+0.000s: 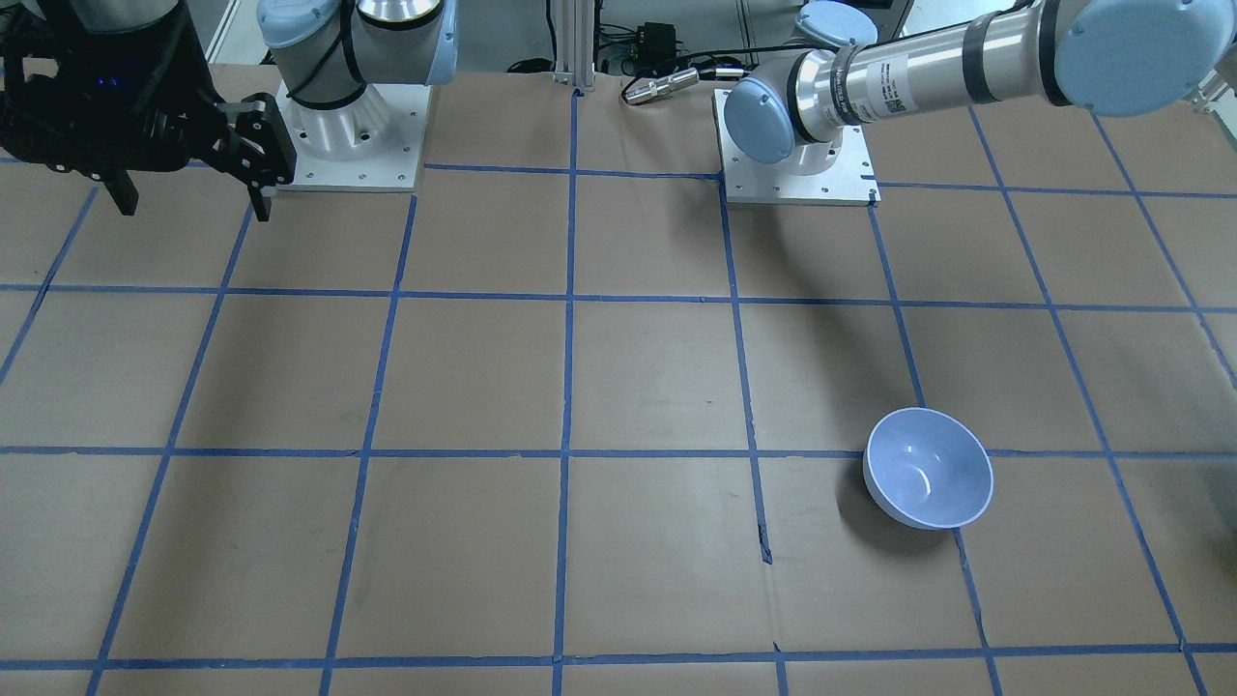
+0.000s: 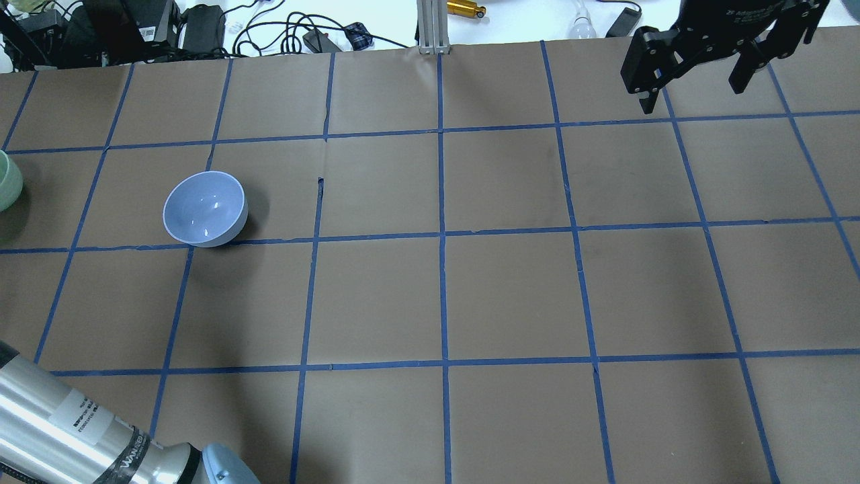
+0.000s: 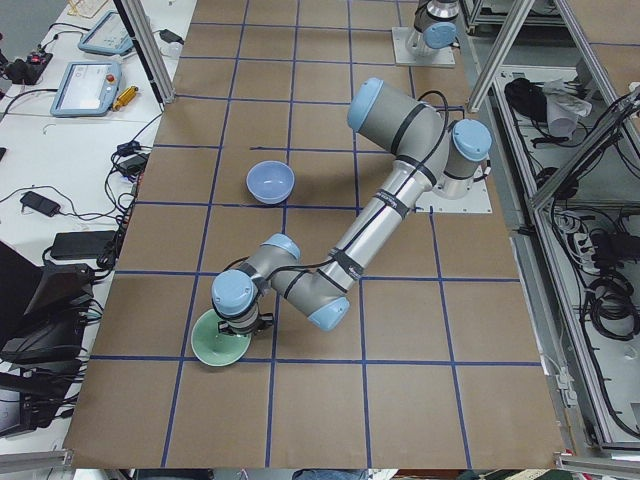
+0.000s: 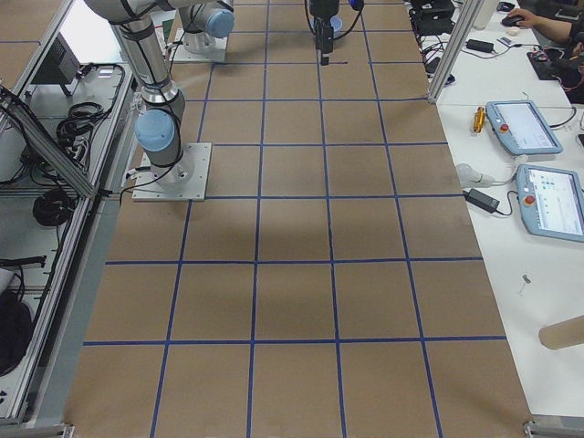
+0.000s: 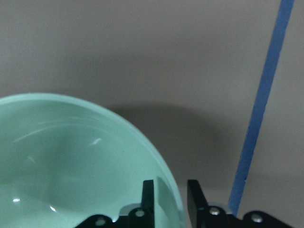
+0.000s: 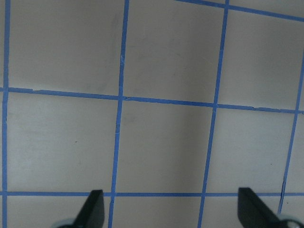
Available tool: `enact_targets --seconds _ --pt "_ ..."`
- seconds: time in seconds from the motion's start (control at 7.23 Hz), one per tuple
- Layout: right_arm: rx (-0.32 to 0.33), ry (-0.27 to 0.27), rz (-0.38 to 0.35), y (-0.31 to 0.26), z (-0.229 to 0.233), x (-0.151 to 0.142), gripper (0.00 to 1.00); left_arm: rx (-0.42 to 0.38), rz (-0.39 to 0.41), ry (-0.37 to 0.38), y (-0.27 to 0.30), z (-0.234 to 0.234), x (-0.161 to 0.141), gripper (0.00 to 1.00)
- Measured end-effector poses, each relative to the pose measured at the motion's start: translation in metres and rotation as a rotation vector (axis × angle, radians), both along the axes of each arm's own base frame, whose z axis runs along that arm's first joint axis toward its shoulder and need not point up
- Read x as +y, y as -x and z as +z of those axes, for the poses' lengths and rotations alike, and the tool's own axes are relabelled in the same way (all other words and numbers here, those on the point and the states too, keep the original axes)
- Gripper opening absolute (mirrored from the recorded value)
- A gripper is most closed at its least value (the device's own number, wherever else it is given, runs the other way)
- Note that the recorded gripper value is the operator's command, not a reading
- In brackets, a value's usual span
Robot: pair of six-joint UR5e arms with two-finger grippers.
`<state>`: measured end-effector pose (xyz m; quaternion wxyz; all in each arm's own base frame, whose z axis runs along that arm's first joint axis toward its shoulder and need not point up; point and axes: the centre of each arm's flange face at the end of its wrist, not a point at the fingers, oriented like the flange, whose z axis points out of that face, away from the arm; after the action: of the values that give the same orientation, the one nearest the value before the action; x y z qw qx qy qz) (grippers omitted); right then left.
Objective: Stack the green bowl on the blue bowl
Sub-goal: 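Lower the left gripper onto the green bowl rim and close it, then lift the green bowl with the left gripper and carry it over the blue bowl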
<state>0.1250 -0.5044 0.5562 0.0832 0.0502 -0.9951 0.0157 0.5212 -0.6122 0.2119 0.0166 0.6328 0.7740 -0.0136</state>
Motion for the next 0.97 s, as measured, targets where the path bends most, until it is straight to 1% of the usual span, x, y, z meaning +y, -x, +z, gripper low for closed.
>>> enact_targets --seconds 0.97 --pt "0.0 0.0 0.0 0.0 0.0 0.0 1.0 -0.007 -0.011 0.006 0.0028 0.0082 -0.0007 0.0"
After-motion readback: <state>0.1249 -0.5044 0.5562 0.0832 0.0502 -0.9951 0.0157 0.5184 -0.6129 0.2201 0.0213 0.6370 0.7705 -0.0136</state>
